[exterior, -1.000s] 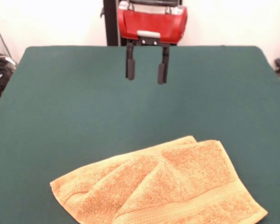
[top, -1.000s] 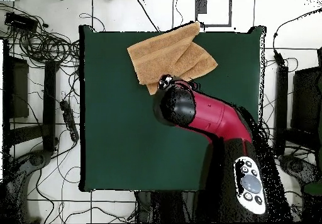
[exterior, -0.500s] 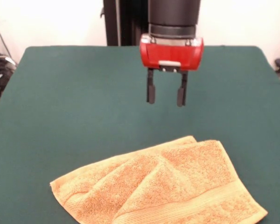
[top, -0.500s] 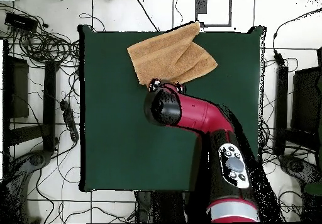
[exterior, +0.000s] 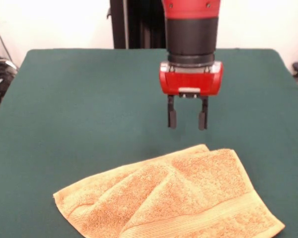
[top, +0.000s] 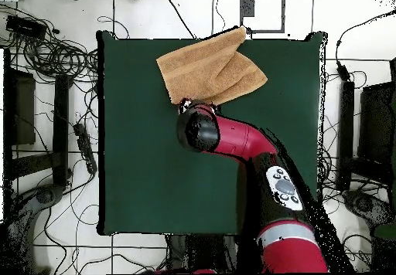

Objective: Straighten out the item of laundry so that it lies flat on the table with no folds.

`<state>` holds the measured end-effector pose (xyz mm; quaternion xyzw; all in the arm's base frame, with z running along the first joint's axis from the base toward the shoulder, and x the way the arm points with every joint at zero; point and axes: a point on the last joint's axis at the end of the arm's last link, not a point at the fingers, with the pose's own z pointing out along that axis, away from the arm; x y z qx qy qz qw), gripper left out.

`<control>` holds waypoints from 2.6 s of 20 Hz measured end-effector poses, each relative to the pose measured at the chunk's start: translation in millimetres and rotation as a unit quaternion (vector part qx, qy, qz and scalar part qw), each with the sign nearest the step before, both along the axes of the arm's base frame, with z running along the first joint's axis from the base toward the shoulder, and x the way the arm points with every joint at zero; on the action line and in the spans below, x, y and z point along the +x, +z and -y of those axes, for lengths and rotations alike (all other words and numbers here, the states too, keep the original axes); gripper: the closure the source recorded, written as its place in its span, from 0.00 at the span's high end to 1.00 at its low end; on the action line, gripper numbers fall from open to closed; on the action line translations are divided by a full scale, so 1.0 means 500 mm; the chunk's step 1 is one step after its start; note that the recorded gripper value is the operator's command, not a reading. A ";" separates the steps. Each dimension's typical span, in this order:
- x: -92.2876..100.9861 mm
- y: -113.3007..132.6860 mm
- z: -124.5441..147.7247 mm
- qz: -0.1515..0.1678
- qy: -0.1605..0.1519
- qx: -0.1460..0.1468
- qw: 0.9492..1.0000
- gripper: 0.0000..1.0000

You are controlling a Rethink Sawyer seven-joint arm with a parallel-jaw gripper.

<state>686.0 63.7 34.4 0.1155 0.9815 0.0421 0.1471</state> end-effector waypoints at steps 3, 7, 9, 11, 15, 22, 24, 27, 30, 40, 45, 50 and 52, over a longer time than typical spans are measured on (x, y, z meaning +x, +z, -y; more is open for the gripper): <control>-0.008 -0.041 0.008 -0.002 -0.005 0.010 1.000 1.00; -0.030 -0.100 0.017 -0.013 -0.006 0.019 1.000 1.00; -0.042 -0.123 0.019 -0.021 -0.003 0.021 1.000 1.00; -0.054 -0.150 0.012 -0.029 0.001 0.027 0.999 1.00; -0.058 -0.164 0.000 -0.030 0.009 0.028 0.999 1.00; -0.058 -0.160 -0.024 -0.026 0.021 0.026 0.999 1.00; -0.061 -0.157 -0.042 -0.026 0.028 0.021 0.999 1.00; -0.069 -0.145 -0.079 -0.025 0.043 0.007 0.999 1.00; -0.073 -0.126 -0.115 -0.021 0.057 -0.004 0.998 1.00; -0.066 -0.081 -0.163 -0.007 0.045 -0.038 0.998 1.00; -0.055 -0.101 -0.119 0.006 0.018 -0.058 0.998 1.00; -0.045 -0.132 -0.059 0.008 -0.002 -0.065 0.998 1.00; -0.042 -0.146 -0.040 0.005 -0.008 -0.065 0.998 1.00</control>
